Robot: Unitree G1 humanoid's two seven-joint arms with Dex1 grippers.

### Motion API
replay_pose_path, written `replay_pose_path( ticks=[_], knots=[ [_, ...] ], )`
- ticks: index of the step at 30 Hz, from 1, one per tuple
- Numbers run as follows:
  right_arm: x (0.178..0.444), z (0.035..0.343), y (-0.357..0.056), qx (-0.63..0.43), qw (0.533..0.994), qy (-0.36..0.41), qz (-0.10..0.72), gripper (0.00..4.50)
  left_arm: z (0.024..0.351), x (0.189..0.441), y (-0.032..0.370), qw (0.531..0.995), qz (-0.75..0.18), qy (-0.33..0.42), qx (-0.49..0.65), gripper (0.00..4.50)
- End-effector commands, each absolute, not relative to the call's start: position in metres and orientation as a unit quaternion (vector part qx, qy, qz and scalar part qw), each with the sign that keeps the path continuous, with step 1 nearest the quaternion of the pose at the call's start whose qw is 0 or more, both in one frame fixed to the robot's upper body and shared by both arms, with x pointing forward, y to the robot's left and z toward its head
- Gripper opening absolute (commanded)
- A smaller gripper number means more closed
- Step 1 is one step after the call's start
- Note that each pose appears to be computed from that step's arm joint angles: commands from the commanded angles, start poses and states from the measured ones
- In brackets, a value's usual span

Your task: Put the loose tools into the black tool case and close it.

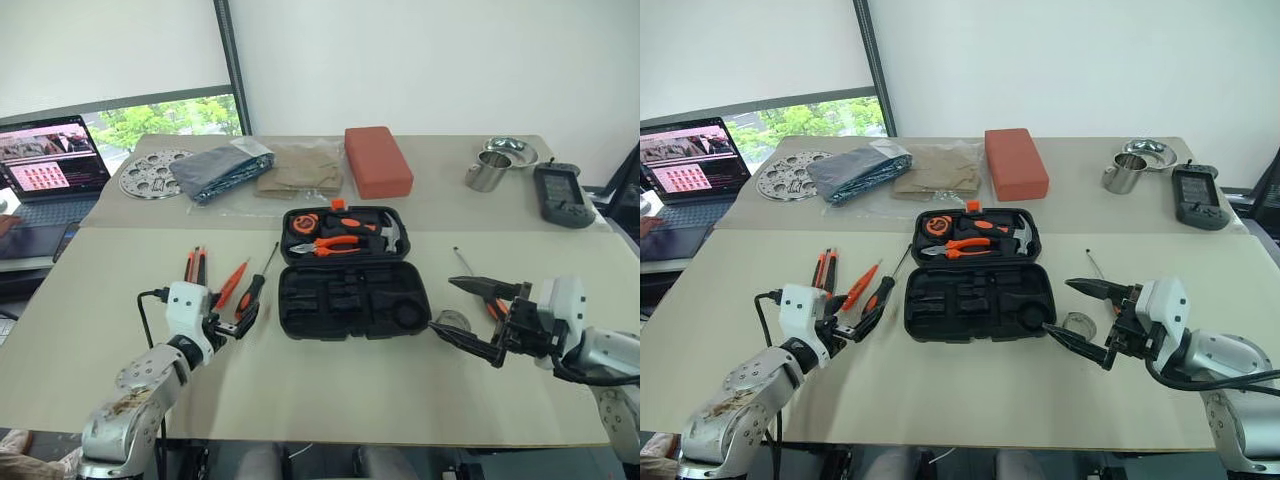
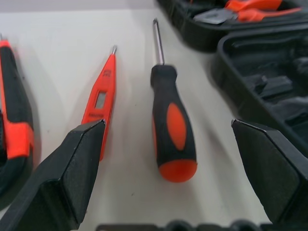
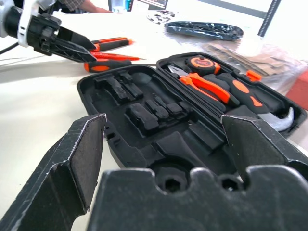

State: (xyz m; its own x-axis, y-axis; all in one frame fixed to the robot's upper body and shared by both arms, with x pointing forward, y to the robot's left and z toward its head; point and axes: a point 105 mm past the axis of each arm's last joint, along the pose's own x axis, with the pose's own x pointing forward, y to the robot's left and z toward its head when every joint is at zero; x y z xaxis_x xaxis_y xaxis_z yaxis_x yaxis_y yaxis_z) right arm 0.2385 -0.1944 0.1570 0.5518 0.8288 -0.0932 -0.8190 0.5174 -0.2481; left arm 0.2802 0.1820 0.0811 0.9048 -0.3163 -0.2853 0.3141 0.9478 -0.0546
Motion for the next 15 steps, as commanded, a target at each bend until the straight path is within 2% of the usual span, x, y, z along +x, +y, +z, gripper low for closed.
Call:
replay_pose_path(
  ticks=[1, 11, 13, 14, 15],
  knots=[
    [0.235, 0.17, -0.186, -0.136, 0.859, -0.036, 0.492, 4.41, 0.084, 0.286, 0.18, 0.977, -0.146, 0.153, 0.007, 4.5],
    [0.236, 0.172, -0.185, -0.129, 0.863, -0.039, 0.486, 4.41, 0.069, 0.293, 0.181, 0.972, -0.12, 0.201, -0.001, 4.5],
    [0.236, 0.172, -0.184, -0.129, 0.865, -0.04, 0.484, 4.5, 0.069, 0.293, 0.18, 0.971, -0.122, 0.203, -0.003, 3.98],
    [0.236, 0.172, -0.184, -0.128, 0.865, -0.04, 0.483, 4.5, 0.069, 0.293, 0.179, 0.971, -0.122, 0.204, -0.003, 3.87],
    [0.236, 0.173, -0.184, -0.128, 0.866, -0.039, 0.482, 4.5, 0.068, 0.293, 0.179, 0.971, -0.123, 0.204, -0.004, 3.39]
  ],
)
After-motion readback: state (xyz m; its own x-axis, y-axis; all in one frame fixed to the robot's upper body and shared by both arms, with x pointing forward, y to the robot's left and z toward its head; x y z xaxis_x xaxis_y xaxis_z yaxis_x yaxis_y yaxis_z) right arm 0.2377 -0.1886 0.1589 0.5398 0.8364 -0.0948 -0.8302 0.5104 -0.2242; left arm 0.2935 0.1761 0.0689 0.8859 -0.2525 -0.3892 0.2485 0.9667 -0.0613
